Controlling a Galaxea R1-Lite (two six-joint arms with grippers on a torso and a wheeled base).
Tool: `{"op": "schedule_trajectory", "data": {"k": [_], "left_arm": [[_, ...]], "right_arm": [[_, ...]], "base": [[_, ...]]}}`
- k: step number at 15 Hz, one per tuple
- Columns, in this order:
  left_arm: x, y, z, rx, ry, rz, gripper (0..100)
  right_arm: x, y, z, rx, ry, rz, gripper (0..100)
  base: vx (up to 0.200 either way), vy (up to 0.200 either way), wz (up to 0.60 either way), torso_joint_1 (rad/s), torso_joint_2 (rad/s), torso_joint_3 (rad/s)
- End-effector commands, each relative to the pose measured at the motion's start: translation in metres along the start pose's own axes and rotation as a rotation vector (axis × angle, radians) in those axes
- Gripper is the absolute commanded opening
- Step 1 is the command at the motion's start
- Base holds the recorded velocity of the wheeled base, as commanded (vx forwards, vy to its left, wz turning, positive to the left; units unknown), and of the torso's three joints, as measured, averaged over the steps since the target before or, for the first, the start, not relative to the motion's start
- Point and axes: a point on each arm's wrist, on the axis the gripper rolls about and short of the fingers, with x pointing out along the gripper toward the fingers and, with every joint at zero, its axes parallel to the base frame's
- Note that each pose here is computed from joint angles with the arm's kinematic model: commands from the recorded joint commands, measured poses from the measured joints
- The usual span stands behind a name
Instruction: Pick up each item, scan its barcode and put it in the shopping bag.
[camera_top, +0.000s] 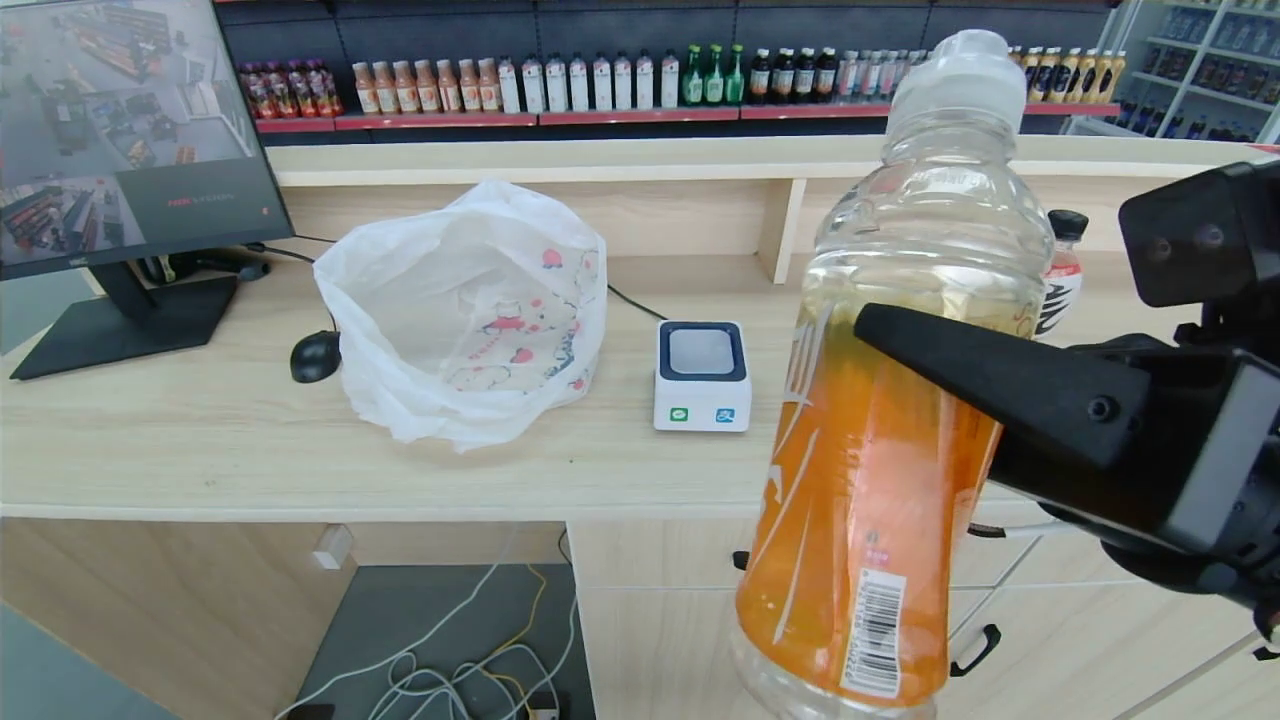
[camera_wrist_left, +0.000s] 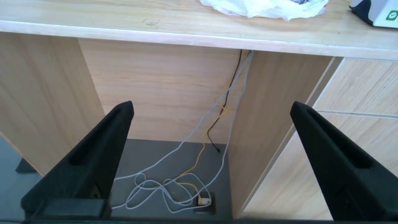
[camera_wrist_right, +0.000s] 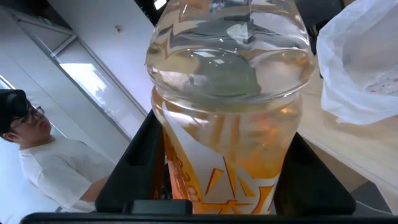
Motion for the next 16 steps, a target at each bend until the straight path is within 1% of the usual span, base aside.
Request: {"op": "schedule_trajectory", "data": {"k": [1, 4, 9, 16], "left_arm": [[0.0, 0.0, 0.0, 0.0, 0.0, 0.001, 100], [0.0, 0.0, 0.0, 0.0, 0.0, 0.001, 100], [0.0, 0.0, 0.0, 0.0, -0.002, 0.0, 100], [0.0, 0.0, 0.0, 0.0, 0.0, 0.0, 100]], "right_arm": [[0.005, -0.005, -0.002, 0.016, 0.007, -0.004, 0], [0.011, -0.004, 0.004, 0.052, -0.009, 0.014, 0], [0.016, -0.005, -0.001, 0.067, 0.009, 0.024, 0], [0.019, -0.003, -0.002, 0.056, 0.009, 0.036, 0]], "base": [[0.0, 0.0, 0.0, 0.0, 0.0, 0.0], [0.0, 0.0, 0.0, 0.0, 0.0, 0.0], [0.0, 0.0, 0.0, 0.0, 0.0, 0.0], [0.0, 0.0, 0.0, 0.0, 0.0, 0.0]]}}
